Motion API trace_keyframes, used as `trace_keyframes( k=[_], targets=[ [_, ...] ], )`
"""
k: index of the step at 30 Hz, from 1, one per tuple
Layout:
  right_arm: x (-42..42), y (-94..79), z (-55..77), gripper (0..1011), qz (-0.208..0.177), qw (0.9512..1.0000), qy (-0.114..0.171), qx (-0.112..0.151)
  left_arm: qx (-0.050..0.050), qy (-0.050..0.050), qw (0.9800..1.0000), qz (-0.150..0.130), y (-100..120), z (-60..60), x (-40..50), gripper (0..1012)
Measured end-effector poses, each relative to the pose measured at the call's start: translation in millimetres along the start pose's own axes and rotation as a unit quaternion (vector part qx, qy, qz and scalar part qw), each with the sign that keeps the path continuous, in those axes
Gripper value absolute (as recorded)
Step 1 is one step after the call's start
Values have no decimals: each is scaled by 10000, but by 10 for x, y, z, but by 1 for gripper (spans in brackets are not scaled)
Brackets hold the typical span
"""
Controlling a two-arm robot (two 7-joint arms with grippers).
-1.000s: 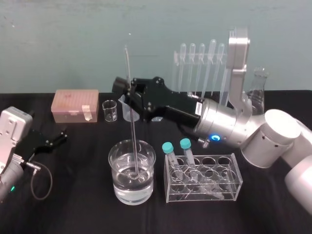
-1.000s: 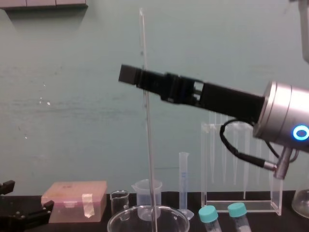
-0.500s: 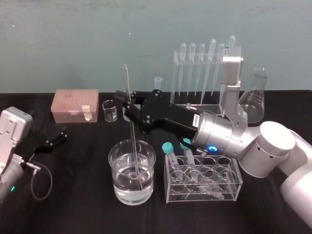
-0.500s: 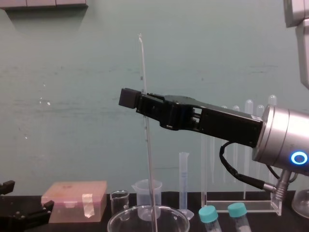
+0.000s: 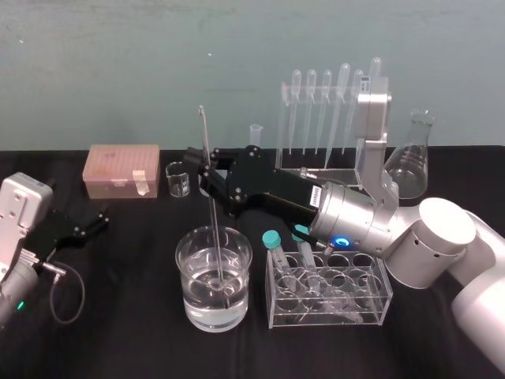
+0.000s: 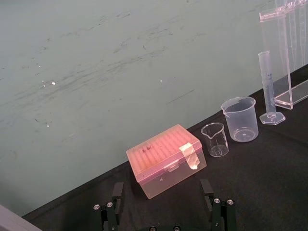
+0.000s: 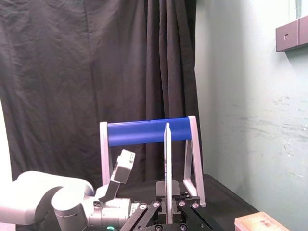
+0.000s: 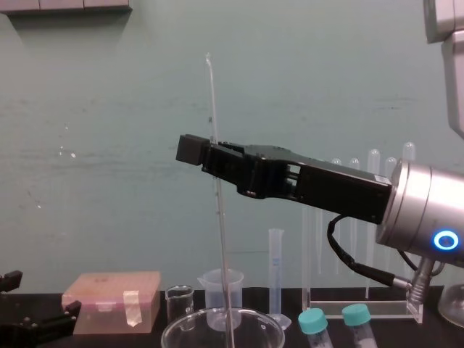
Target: Hold the thermometer with one hand and immerse one end into the beaker, then reinsert it into the test tube rack.
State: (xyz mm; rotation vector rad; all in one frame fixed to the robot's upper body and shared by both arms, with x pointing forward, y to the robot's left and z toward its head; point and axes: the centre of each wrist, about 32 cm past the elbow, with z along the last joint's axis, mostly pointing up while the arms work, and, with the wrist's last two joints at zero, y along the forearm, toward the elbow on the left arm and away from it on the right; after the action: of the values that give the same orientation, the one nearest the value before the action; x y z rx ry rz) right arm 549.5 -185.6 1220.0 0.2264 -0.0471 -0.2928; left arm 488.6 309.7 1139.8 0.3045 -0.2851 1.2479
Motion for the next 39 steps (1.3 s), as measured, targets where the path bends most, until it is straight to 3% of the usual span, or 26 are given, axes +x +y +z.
trace_keyframes(
  k=[39],
  targets=[
    [12,53,8,55,-32,10000,-18,23,0,0,10000,0,0,0,0,1008]
  ],
)
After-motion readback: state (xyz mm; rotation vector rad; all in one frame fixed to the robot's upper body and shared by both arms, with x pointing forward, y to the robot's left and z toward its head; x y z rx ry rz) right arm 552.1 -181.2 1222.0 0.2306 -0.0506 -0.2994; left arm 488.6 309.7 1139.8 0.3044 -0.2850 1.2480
